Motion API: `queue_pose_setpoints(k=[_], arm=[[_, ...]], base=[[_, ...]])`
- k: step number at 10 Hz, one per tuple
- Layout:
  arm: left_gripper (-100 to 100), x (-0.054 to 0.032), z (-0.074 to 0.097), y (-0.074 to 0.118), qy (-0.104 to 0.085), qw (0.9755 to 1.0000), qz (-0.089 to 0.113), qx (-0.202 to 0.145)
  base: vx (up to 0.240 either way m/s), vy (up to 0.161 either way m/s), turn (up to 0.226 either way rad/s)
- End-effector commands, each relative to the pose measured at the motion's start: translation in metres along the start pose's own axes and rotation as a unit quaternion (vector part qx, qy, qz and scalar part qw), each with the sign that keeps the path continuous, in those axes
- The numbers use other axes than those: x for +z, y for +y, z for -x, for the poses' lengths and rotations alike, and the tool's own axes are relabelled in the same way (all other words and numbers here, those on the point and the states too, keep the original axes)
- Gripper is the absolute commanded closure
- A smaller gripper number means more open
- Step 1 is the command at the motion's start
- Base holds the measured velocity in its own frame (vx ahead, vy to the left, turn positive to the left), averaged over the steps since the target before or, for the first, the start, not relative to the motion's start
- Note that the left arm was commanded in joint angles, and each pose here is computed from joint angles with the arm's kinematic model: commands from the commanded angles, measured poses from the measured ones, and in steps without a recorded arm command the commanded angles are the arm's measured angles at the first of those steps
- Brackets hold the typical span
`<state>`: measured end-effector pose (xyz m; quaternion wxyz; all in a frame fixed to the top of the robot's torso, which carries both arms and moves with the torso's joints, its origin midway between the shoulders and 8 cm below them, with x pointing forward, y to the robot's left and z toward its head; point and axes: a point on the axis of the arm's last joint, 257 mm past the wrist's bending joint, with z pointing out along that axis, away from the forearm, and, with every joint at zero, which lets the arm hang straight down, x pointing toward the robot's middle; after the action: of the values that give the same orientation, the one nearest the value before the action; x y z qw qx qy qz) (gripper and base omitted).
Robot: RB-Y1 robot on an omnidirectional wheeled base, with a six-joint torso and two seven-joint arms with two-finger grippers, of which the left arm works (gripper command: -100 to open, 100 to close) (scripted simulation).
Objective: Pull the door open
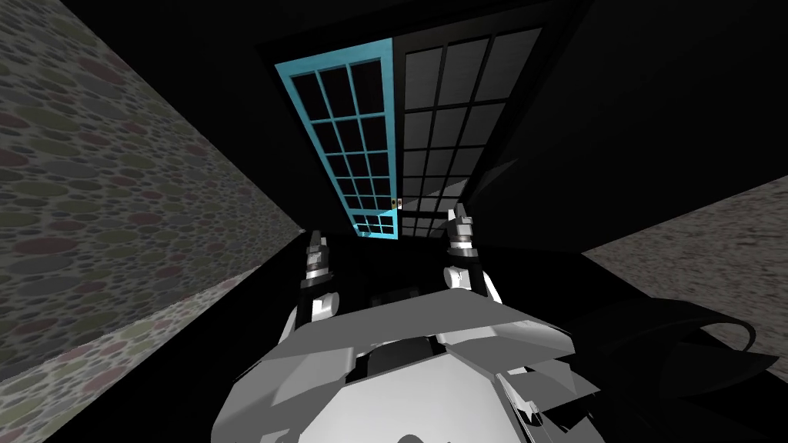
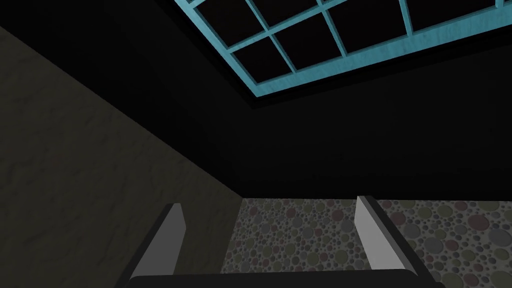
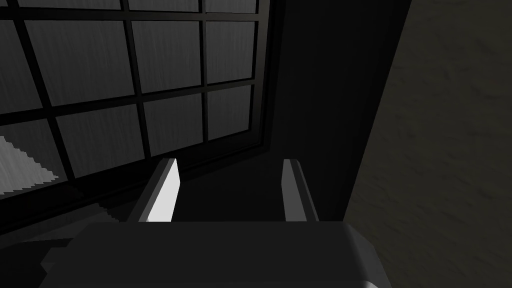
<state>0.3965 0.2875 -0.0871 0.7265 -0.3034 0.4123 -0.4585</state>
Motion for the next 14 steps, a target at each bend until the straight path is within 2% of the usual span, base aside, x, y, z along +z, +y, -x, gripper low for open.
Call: queue_pose_setpoints(k=[1,4,7,10,13,14], arm=[[-100,-0.0013,-0.002,0.012,0.005,0.9998,0.006,0.020],[-100,-0.0057,-0.008,0.033,0.015,0.9982,0.017,0.055],[-100,-0.0111,-0.013,0.056,0.027,0.9949,0.028,0.093],[-100,-0.0175,-0.019,0.079,0.040,0.9896,0.039,0.132],[-100,-0.0244,-0.023,0.101,0.054,0.9825,0.049,0.172],[-100,-0.0247,-0.023,0.101,0.054,0.9825,0.049,0.172]], base=[[0.104,-0.057,-0.036],[0.103,-0.053,-0.052],[0.103,-0.065,-0.051],[0.111,-0.062,-0.058],[0.102,-0.068,-0.052],[0.068,-0.043,-0.017]])
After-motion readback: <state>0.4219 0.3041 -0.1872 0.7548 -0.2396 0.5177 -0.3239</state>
